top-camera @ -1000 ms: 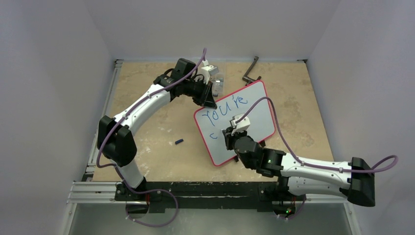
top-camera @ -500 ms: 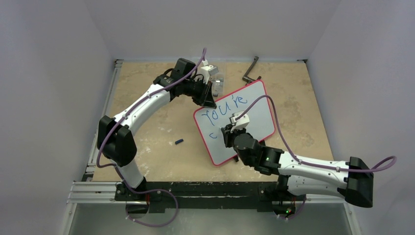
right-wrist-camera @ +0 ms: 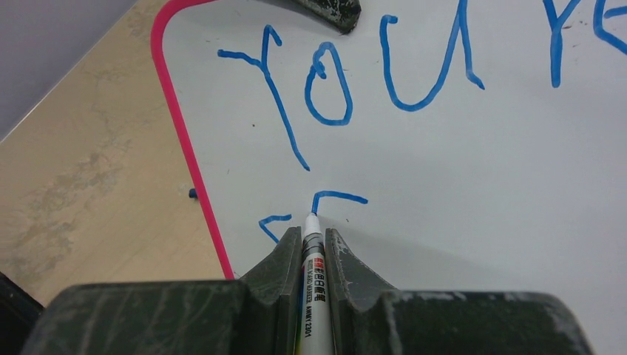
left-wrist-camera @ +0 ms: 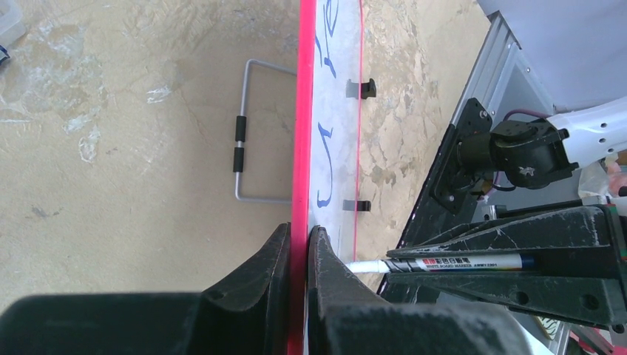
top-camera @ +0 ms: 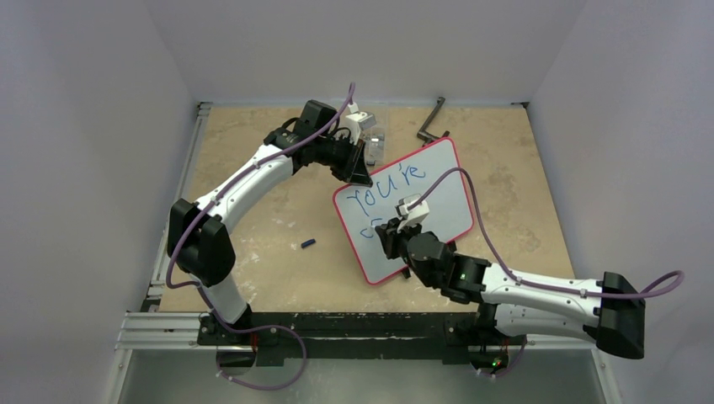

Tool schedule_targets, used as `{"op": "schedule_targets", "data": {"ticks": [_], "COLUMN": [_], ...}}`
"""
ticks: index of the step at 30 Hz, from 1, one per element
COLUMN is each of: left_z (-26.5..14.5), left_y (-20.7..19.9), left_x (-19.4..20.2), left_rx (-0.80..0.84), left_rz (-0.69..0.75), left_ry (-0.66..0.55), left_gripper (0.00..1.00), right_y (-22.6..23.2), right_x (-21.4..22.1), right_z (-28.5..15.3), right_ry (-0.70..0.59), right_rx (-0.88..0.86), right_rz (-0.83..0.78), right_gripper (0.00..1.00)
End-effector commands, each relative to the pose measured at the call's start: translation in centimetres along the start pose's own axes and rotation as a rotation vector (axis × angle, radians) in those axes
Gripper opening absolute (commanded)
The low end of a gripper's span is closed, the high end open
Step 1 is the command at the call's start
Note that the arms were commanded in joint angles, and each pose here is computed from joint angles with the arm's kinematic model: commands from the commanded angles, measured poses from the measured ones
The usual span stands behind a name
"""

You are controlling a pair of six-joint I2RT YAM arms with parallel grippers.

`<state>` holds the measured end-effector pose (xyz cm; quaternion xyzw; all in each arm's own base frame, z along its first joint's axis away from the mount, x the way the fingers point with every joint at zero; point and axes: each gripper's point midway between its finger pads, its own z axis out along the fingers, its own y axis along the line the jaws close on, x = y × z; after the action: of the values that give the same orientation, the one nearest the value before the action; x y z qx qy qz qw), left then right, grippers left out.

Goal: Write a sentence on the whiteboard

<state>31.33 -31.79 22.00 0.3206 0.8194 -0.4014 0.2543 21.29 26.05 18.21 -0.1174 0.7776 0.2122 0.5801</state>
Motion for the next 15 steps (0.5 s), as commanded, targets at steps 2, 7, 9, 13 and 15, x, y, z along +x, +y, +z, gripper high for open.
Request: {"op": "schedule_targets", "data": {"ticks": [2,7,9,13,15], "left_z": [-1.3,-1.3,-1.3,-1.3,-1.3], "left_y": [0.9,0.9,1.0,0.9,0.9], "left_x": [-1.6,-1.5,-1.6,-1.5,-1.5], "left_rx": [-0.097,-0.095,-0.097,-0.097,-0.097], "left_rz": [0.072,0.071,0.071,0.071,0.071], "left_ry": [-0.064,-0.062,-0.064,-0.062,-0.062], "left_gripper": [0.0,0.0,0.0,0.0,0.0], "right_y": [-0.9,-2.0,-2.4,-3.1,-3.2], "right_x": [2.3,2.0,1.7,0.8,0.1], "right_z": [-0.6,-0.8,-0.8,-0.8,-0.8], "right_ry": [0.054,0.049,0.042,0.021,0.006], "right_rx": [0.002,0.065,0.09,0.138,0.155], "right_rz": [0.026,0.027,0.027,0.02,0.012], "right_gripper": [0.0,0.0,0.0,0.0,0.0]}}
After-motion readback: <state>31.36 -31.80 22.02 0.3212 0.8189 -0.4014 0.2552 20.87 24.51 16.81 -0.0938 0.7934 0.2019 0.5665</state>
